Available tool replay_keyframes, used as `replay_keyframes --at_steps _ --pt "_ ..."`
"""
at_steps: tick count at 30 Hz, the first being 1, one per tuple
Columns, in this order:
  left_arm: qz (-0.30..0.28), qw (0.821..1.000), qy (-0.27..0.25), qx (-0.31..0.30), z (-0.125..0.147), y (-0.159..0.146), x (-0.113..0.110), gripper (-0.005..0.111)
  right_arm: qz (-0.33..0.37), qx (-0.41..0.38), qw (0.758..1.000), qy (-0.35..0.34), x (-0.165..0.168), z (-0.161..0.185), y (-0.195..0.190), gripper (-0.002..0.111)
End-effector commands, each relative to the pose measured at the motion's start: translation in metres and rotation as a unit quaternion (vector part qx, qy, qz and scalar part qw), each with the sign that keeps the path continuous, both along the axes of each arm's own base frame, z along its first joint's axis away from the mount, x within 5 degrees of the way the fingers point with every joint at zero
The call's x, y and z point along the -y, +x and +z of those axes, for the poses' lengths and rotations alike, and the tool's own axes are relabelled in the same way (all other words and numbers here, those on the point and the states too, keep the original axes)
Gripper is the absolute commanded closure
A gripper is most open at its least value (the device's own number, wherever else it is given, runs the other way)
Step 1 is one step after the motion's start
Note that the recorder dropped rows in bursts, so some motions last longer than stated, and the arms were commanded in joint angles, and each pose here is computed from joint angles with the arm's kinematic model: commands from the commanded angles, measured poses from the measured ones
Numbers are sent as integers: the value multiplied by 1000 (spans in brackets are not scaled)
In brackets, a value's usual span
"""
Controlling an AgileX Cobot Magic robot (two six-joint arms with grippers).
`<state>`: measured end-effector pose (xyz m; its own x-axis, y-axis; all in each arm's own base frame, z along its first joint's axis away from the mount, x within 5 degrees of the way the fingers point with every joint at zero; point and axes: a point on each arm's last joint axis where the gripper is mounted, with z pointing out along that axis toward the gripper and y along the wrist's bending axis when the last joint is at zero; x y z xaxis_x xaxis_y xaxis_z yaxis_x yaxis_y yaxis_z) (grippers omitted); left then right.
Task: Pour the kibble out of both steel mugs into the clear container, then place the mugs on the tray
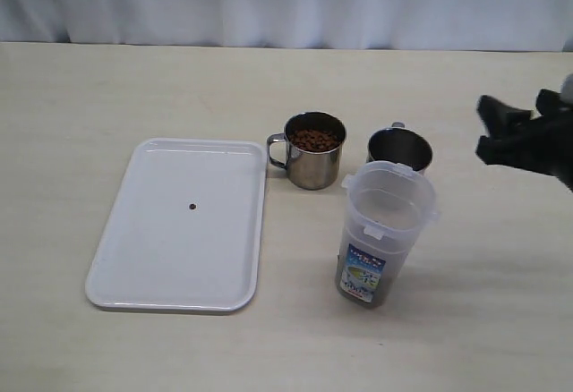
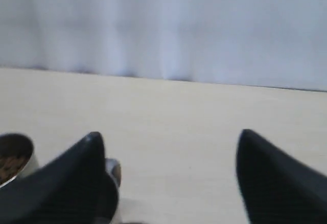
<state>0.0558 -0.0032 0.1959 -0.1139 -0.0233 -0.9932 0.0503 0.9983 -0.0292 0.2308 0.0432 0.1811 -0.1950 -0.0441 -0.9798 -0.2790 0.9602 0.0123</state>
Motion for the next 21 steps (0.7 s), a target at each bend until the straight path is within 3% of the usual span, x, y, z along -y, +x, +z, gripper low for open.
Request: replay_keyframes --at_steps 1,7,10,21 --pt "1 1000 1 2 0 0 0 107 -64 11 997 36 16 13 -41 100" --pt "1 1000 1 2 0 0 0 107 -88 88 990 72 27 21 -99 104" --pt "1 1000 1 2 0 0 0 107 -93 26 994 57 29 15 -114 104" --pt "1 1000 1 2 0 0 0 107 -97 -12 993 71 35 12 -160 104"
